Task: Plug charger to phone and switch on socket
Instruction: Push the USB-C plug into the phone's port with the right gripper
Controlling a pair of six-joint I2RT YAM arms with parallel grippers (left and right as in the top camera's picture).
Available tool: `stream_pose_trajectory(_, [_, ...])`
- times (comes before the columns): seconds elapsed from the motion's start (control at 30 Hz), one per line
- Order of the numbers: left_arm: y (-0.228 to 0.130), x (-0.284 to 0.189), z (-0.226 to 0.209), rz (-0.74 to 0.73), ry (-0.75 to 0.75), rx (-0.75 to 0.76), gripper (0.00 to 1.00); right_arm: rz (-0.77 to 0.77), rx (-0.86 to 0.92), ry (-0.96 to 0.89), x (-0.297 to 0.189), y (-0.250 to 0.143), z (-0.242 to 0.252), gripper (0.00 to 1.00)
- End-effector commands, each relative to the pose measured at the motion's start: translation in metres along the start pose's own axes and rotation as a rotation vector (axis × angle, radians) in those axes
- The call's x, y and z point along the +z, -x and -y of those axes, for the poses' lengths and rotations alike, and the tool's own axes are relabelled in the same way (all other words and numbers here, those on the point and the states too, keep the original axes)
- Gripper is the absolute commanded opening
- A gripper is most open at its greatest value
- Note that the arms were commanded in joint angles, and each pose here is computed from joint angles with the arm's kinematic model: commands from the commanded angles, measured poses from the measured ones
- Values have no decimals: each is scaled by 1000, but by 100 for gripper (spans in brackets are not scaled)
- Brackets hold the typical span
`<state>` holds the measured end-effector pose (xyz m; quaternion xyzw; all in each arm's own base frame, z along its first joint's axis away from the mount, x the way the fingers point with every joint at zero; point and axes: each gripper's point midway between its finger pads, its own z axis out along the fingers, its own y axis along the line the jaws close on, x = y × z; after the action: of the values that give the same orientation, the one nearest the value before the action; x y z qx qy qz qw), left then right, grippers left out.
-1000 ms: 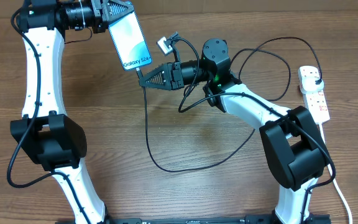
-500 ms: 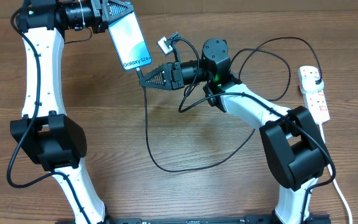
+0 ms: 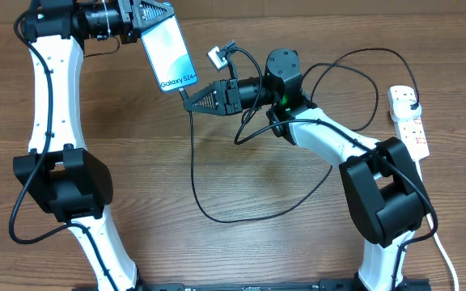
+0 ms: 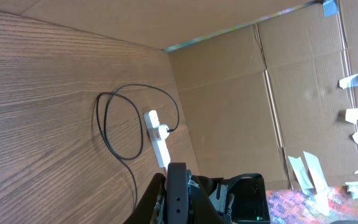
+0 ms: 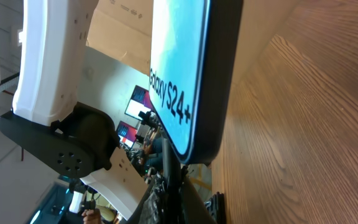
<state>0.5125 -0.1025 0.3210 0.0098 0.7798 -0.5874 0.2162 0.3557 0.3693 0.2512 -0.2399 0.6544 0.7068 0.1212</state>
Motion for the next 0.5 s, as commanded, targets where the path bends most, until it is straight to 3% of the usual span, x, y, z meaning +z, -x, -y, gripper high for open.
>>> stream_pose_trajectory(0.0, [-3,-3,10,-20,-53,18,4,30,-22,-9,-5,10,-1,4])
stream_pose_trajectory(0.47, [-11,19,11,-45,-22,42,4,46,-19,-16,-5,12,0,4])
